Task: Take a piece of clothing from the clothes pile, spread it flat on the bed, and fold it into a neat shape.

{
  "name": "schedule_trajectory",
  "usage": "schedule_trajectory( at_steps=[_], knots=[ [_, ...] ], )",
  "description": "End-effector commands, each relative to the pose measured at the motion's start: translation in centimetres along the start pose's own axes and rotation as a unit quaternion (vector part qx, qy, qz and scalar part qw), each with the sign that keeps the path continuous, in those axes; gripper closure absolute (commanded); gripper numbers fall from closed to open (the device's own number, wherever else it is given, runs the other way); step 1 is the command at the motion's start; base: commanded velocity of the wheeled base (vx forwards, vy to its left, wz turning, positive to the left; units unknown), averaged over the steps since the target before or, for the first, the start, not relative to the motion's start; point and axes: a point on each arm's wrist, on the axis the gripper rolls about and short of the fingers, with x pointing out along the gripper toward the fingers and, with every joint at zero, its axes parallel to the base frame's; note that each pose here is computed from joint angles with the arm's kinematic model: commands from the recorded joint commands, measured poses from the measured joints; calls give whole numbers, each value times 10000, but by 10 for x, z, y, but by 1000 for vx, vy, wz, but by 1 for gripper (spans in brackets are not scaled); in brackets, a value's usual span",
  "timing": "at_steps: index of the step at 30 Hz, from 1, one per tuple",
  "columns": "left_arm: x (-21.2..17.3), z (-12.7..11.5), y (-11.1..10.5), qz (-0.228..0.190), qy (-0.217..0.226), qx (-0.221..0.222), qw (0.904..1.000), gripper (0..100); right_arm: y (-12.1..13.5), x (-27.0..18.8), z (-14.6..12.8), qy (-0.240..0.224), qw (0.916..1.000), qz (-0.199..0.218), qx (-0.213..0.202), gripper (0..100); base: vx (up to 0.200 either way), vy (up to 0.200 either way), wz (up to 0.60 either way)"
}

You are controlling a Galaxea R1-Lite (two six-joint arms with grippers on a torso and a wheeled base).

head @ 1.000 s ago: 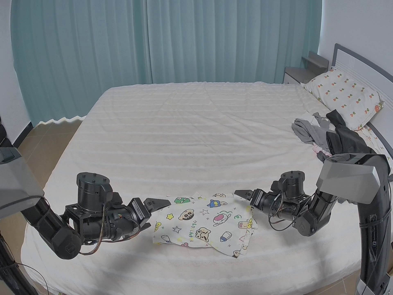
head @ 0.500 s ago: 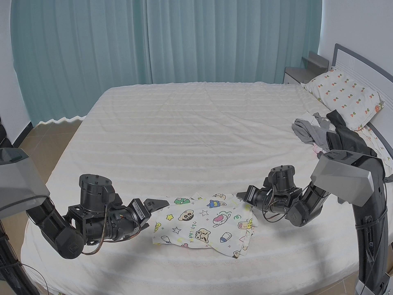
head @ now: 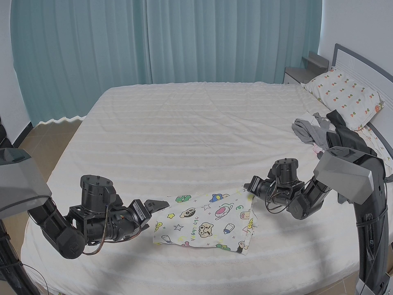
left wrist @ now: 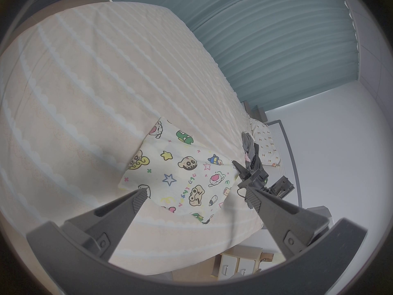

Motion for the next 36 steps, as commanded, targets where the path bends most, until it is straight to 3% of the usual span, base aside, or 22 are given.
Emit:
schedule_trajectory(
  at_steps=[1, 5, 6, 16, 22, 27, 31, 36],
  knots=[
    [2, 0, 1, 27, 13, -10, 10000, 0, -4, 1, 12, -149, 9999, 0, 18, 100, 0, 0, 0],
    [2, 0, 1, 27, 13, -10, 10000, 0, -4, 1, 10, -87, 10000, 25, 9, 100, 0, 0, 0],
    [2, 0, 1, 27, 13, -10, 10000, 0, -6, 2, 8, -59, 10000, 11, 19, 0, 0, 0, 0],
    [3, 2, 5, 57, 18, -72, 10000, 0, -10, -34, 6, 102, 9996, -240, 77, 0, 0, 0, 0],
    [5, -1, 10, -83, 482, -283, 9984, 0, 5, -92, -27, 763, 9965, -347, -52, 0, 0, 0, 0],
    [8, 0, 16, -48, 581, -381, 9976, 0, 31, -128, -66, 1306, 9908, -86, -343, 0, 0, 0, 0],
    [9, 0, 18, -14, 588, -393, 9975, 0, 46, -136, -94, 1588, 9854, 178, -585, 0, 0, 0, 0],
    [8, 1, 17, -22, 574, -388, 9976, 0, 38, -127, -112, 1868, 9801, 19, -668, 0, 0, 0, 0]
  ],
)
